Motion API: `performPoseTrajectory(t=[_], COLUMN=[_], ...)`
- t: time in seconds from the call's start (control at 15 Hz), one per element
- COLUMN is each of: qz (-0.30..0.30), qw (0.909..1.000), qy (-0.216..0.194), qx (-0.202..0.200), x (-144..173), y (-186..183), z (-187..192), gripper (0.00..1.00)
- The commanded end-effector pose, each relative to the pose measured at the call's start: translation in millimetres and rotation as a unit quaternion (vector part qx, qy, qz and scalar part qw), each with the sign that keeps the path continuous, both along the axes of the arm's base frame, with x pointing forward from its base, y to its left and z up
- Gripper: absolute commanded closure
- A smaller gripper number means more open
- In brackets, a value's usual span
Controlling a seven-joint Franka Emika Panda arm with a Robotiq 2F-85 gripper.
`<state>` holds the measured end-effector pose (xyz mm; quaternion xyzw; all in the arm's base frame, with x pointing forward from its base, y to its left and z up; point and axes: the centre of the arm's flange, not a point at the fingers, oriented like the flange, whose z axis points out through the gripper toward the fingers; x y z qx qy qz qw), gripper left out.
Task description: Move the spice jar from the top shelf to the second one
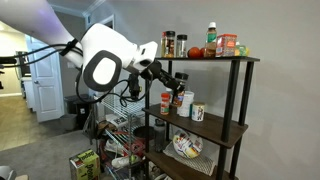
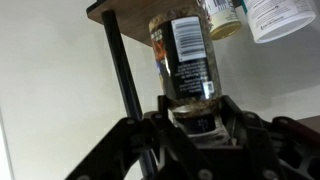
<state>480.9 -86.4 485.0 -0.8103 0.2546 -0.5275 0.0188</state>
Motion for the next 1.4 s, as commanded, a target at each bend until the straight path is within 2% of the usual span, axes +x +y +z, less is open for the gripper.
performPoseTrajectory(t=[0.0, 0.27, 0.53, 0.87, 1.07, 1.33], qz=[0.004, 0.007, 0.0, -0.023, -0.029, -0.033], qw=[1.0, 0.9999, 0.9998, 0.999, 0.9991, 0.9987], qy=[0.002, 0.006, -0.008, -0.019, -0.019, -0.038], qx=[0.002, 0.012, 0.019, 0.033, 0.025, -0.006], x=[5.4, 26.2, 48.3, 95.1, 103.5, 107.1], y=[2.1, 8.5, 9.9, 9.0, 7.2, 7.2], z=[-1.7, -11.0, -14.9, -14.5, -20.4, -19.1], gripper=[0.71, 0.71, 0.71, 0.71, 0.71, 0.71])
